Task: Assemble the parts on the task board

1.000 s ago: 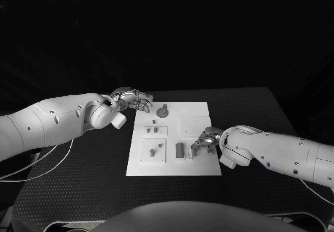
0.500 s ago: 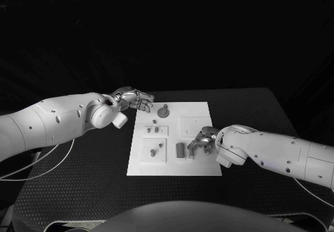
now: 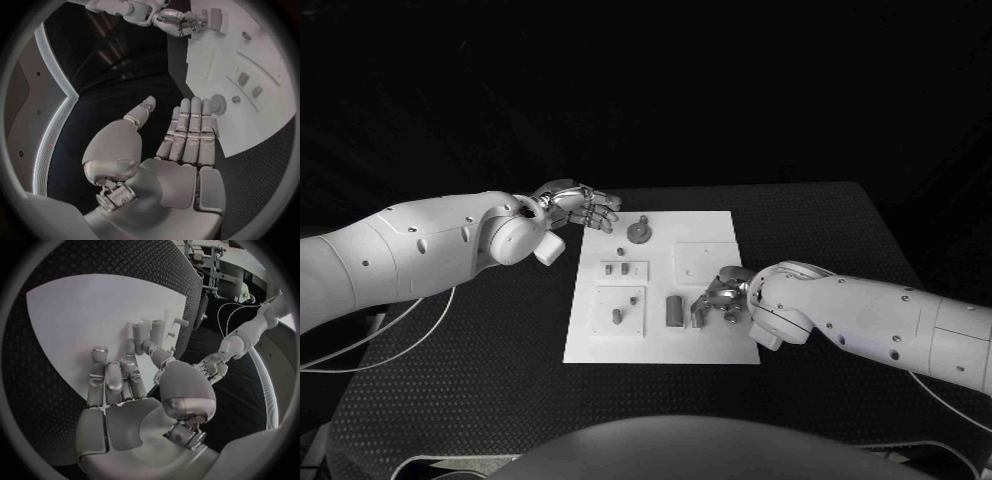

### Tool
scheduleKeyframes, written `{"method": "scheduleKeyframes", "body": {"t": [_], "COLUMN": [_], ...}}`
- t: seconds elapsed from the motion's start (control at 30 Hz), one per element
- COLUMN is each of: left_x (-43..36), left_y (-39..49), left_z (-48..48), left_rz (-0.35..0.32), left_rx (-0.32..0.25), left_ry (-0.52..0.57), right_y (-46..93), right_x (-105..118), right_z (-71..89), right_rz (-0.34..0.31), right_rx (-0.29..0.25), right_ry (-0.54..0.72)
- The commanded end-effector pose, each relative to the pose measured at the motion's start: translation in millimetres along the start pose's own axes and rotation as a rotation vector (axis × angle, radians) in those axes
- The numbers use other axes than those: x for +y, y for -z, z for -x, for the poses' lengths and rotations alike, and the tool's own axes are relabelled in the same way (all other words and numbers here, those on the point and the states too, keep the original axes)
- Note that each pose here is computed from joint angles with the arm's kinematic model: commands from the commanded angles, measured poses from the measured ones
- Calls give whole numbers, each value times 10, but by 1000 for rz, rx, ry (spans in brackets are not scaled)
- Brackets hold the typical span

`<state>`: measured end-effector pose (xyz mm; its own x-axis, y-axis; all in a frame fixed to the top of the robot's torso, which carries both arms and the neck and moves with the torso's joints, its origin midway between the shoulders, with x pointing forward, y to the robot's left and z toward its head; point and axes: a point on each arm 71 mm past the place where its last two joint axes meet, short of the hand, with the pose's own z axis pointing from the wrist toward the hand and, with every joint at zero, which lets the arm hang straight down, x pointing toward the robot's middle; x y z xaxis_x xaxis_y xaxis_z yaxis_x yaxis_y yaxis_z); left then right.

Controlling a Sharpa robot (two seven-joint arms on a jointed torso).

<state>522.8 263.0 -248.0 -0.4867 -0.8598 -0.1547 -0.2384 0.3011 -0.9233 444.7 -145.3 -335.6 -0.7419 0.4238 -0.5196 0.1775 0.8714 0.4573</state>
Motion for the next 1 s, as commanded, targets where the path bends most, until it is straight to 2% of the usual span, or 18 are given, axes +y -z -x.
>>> {"method": "scheduleKeyframes", "body": {"t": [0.03,0.73,1.0], "left_x": [-20,-24,-25], "left_y": [-11,-17,-21], "left_z": [-24,-30,-33], "left_rz": [-11,-12,-12], "left_rx": [18,19,19], "left_ry": [-1,-1,-2], "right_y": [-14,-39,-40], "right_x": [15,37,59], "right_z": [-71,-73,-95], "right_rz": [6,15,22], "right_rx": [30,3,18], "right_ry": [8,-23,-16]}}
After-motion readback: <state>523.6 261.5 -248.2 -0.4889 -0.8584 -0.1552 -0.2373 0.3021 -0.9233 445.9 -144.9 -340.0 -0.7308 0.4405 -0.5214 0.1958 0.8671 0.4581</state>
